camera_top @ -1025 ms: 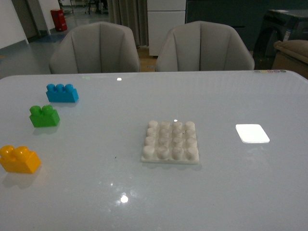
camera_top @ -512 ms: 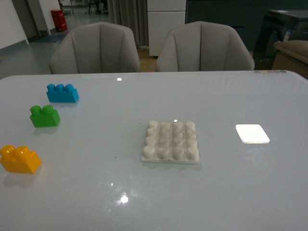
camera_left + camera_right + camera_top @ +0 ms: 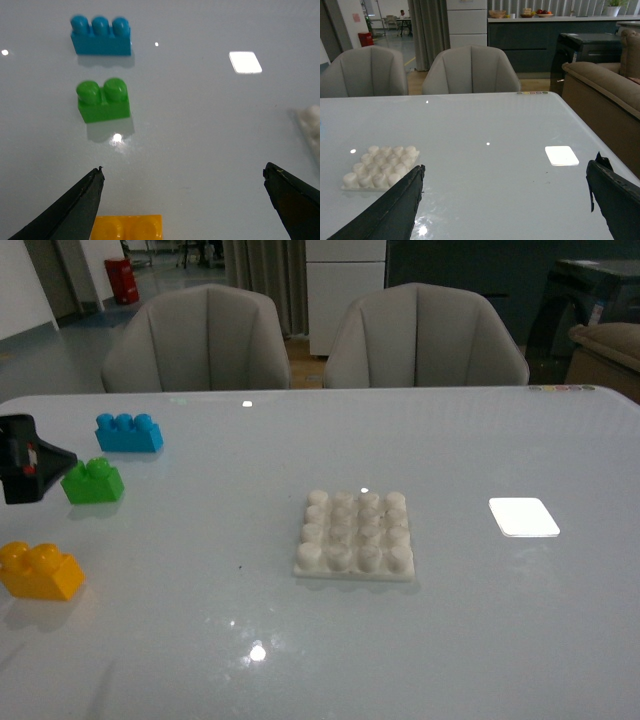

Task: Insert yellow block into base center

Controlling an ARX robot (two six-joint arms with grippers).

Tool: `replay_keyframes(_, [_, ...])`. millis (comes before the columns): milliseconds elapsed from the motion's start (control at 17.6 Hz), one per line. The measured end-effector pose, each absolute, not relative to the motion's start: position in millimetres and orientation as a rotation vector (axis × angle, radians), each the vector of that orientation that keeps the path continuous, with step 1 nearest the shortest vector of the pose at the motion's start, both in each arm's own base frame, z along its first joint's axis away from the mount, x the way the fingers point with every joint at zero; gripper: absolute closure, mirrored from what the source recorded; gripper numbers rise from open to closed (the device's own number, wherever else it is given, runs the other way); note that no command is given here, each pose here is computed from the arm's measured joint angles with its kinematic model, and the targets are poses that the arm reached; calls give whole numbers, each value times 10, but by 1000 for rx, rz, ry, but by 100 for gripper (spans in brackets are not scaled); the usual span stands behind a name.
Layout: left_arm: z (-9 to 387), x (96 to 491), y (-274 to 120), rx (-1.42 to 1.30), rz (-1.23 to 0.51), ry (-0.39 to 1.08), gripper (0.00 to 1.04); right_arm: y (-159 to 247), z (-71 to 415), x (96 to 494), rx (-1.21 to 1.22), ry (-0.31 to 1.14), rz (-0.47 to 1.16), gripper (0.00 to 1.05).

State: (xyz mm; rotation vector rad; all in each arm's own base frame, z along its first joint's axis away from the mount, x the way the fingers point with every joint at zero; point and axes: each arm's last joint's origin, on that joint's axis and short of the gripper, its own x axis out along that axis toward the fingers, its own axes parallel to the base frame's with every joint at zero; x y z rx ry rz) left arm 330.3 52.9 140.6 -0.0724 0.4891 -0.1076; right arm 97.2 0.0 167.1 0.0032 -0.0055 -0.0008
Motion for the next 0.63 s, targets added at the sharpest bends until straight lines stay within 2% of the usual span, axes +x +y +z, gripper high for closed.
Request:
replay_keyframes(171, [1234,3546,603,-50,-134,544,7,0,1671,972,3,-6,-1,6])
replay_keyframes(342, [954,3612,721,-59,-122,643,7,0,1671,972,3,-6,-1,6])
replay_keyframes(626, [934,3624,891,-59,-87,652,7,0,1671,972,3,-6,-1,6])
